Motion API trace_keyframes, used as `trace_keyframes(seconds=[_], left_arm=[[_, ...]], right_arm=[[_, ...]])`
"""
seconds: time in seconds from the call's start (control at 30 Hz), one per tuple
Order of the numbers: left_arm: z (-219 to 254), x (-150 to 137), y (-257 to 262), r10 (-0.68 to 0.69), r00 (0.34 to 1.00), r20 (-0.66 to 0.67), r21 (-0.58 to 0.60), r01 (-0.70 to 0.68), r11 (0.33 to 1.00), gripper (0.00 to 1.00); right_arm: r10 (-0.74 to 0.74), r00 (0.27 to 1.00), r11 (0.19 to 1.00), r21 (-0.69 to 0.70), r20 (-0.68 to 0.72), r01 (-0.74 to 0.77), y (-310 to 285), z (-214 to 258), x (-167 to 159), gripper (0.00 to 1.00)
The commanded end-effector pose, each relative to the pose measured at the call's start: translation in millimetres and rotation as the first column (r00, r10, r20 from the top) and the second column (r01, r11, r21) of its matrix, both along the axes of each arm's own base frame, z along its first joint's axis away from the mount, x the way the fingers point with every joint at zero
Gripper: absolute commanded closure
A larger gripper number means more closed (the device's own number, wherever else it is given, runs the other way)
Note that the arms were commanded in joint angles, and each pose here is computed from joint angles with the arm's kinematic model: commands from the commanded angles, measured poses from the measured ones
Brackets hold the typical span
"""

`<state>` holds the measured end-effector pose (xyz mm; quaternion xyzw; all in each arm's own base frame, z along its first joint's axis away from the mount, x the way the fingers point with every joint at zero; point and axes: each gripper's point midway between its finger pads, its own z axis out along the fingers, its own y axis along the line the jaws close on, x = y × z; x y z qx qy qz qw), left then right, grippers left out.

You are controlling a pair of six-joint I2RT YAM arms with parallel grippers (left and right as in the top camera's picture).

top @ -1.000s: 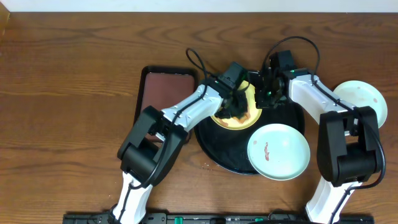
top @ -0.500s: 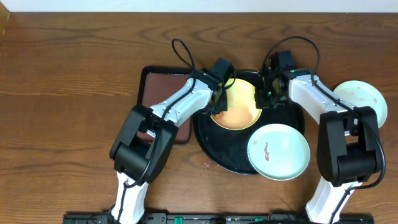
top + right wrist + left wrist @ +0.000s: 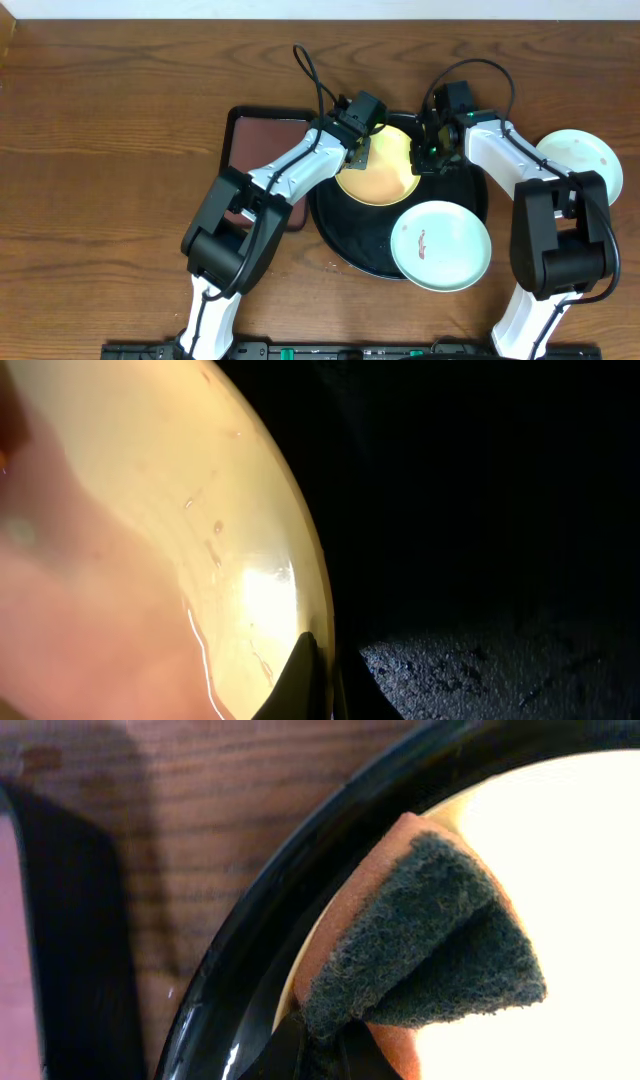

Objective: Clean dirty plates on tray and stack at the side
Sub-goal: 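Move the sponge onto the yellow plate and scrub it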

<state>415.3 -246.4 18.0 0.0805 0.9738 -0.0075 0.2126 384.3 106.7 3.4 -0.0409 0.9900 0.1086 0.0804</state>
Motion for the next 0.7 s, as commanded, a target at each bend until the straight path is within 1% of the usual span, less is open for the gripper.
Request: trace_keyframes(seconds=[0.0, 0.13, 0.27, 0.33, 0.47, 0.67], left_arm=[[-13, 7, 6, 0.041, 0.999, -0.01, -0.032, -0.041, 0.999, 0.92], [-13, 1, -23, 0.096, 0.994, -0.059, -0.191, -0.105, 0.976, 0.92], [-18, -13, -51, 0.083, 0.985, -0.149, -0.311, -0.127, 0.942, 0.92], [-22, -19, -60, 0.082, 0.98, -0.182, -0.338, -0.14, 0.931, 0.92], [-24, -26, -81, 0.055, 0.978, -0.2, -0.391, -0.131, 0.911, 0.92], [-23, -24, -105, 0.036, 0.982, -0.188, -0.469, -0.122, 0.875, 0.92]], right_arm=[[-0.003, 0.996, 0.996, -0.094, -0.087, -0.005, -21, -26, -23, 0.99], [0.009, 0.996, 0.995, -0.098, -0.085, -0.018, -22, -26, -23, 0.99], [0.01, 0.996, 0.995, -0.098, -0.084, -0.018, -22, -26, -23, 0.99], [0.01, 0.996, 0.995, -0.098, -0.084, -0.018, -22, -26, -23, 0.99], [0.01, 0.996, 0.995, -0.098, -0.083, -0.018, -22, -26, -23, 0.99], [0.009, 0.996, 0.995, -0.098, -0.084, -0.018, -22, -26, -23, 0.99]])
